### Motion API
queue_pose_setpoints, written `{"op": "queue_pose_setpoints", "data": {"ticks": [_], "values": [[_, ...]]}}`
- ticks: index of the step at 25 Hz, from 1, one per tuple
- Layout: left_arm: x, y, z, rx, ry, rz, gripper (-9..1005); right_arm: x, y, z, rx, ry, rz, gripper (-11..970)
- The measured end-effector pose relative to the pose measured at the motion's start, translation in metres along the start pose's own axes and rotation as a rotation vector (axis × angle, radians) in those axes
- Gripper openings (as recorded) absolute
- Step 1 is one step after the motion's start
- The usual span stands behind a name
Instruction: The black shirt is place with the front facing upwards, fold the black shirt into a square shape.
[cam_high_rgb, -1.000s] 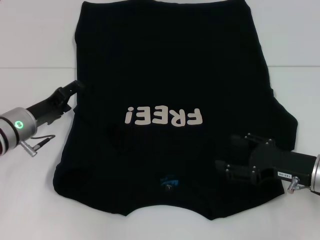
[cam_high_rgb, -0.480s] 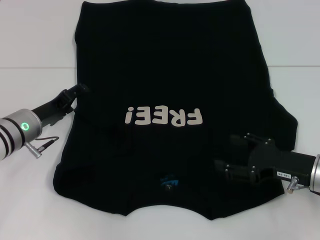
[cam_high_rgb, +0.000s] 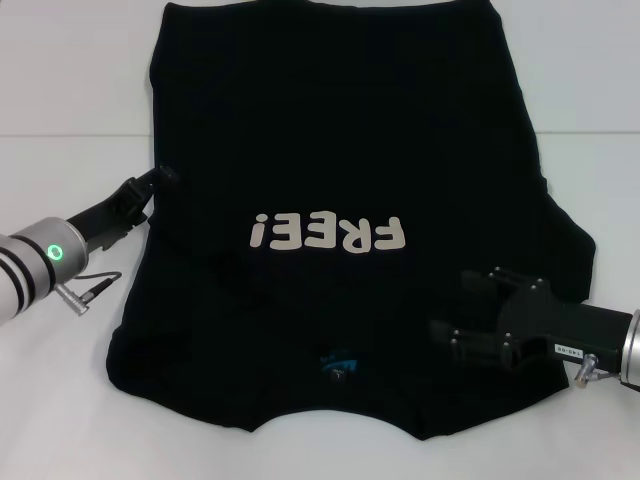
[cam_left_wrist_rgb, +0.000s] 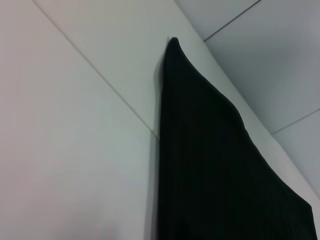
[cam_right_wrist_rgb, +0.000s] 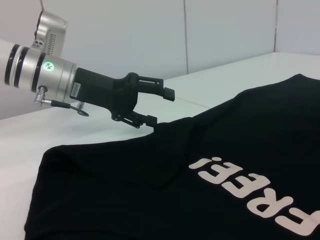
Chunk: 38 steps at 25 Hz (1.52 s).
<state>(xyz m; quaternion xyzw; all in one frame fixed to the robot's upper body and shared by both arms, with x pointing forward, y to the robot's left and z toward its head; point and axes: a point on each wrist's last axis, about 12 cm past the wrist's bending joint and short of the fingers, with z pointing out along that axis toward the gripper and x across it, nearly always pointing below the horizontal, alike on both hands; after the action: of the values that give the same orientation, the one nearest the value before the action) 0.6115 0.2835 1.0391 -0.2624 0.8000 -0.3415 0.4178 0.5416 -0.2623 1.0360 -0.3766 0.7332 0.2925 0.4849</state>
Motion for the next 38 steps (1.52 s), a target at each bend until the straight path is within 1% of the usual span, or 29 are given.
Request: {"op": "queue_pose_setpoints", "data": {"ticks": [11, 15, 20, 22, 27, 33, 38], "values": [[0.01, -0.001, 0.001, 0.007, 0.029, 0.001, 903, 0.001, 0.001, 0.001, -0.004, 0.0, 0.005, 899], [0.009, -0.004, 0.0, 0.044, 0.035, -0.016, 903, 0.001, 0.001, 0.001, -0.005, 0.0, 0.004, 899], [0.007, -0.006, -0.004, 0.112, 0.028, -0.07, 903, 0.001, 0.001, 0.001, -0.005, 0.0, 0.004, 900], [0.007, -0.007, -0.005, 0.123, 0.031, -0.077, 903, 0.001, 0.001, 0.001, -0.005, 0.0, 0.004, 900], [0.006, -0.005, -0.005, 0.114, 0.028, -0.08, 903, 0.001, 0.001, 0.001, -0.005, 0.001, 0.004, 900], [0.005, 0.003, -0.007, 0.063, 0.005, -0.08, 903, 0.001, 0.001, 0.001, -0.005, 0.001, 0.004, 900], [0.007, 0.005, -0.006, 0.041, 0.005, -0.071, 903, 0.001, 0.001, 0.001, -0.005, 0.001, 0.004, 899]]}}
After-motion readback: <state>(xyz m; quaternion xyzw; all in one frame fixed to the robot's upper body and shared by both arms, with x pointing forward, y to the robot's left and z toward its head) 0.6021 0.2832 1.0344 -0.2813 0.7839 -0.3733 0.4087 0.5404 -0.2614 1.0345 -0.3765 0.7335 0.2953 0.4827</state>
